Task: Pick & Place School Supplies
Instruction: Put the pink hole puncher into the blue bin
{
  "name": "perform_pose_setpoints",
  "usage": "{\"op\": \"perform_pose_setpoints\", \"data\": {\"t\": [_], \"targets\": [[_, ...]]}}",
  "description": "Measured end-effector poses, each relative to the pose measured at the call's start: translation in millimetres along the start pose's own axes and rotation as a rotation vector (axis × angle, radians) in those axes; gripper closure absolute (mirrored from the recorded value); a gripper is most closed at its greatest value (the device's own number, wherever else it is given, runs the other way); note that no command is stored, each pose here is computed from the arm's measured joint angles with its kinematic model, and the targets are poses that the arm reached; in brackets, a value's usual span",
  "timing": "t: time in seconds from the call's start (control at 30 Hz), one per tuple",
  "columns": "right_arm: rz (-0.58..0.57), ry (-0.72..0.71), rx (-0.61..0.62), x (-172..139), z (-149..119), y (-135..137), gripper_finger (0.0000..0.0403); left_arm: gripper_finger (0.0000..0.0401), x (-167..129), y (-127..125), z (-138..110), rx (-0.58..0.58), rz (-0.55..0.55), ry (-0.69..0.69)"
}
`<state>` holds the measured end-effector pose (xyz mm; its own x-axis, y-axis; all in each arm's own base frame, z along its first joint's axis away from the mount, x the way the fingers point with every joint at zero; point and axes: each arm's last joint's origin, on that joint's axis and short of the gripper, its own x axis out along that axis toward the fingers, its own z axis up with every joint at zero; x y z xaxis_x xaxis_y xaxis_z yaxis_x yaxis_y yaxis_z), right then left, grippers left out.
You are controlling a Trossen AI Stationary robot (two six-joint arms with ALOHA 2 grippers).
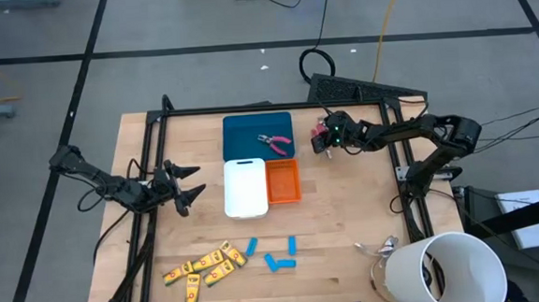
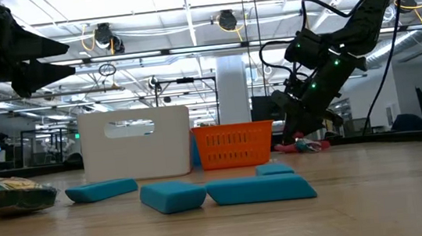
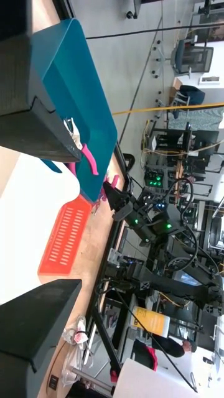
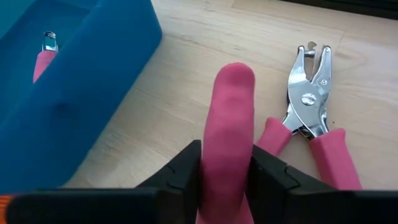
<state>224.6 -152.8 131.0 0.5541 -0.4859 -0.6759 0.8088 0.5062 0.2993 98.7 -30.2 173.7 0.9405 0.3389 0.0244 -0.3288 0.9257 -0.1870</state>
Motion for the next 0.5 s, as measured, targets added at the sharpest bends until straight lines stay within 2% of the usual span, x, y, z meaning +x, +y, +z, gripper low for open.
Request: {"op": "perform_pose_setpoints", "data": {"t": [0.5], "targets": [[0.01, -0.012, -0.012, -0.2, 0.5, 2.3, 0.032, 0.0077, 0.0, 0.0, 0.1, -0.001, 0.0, 0.0]]}}
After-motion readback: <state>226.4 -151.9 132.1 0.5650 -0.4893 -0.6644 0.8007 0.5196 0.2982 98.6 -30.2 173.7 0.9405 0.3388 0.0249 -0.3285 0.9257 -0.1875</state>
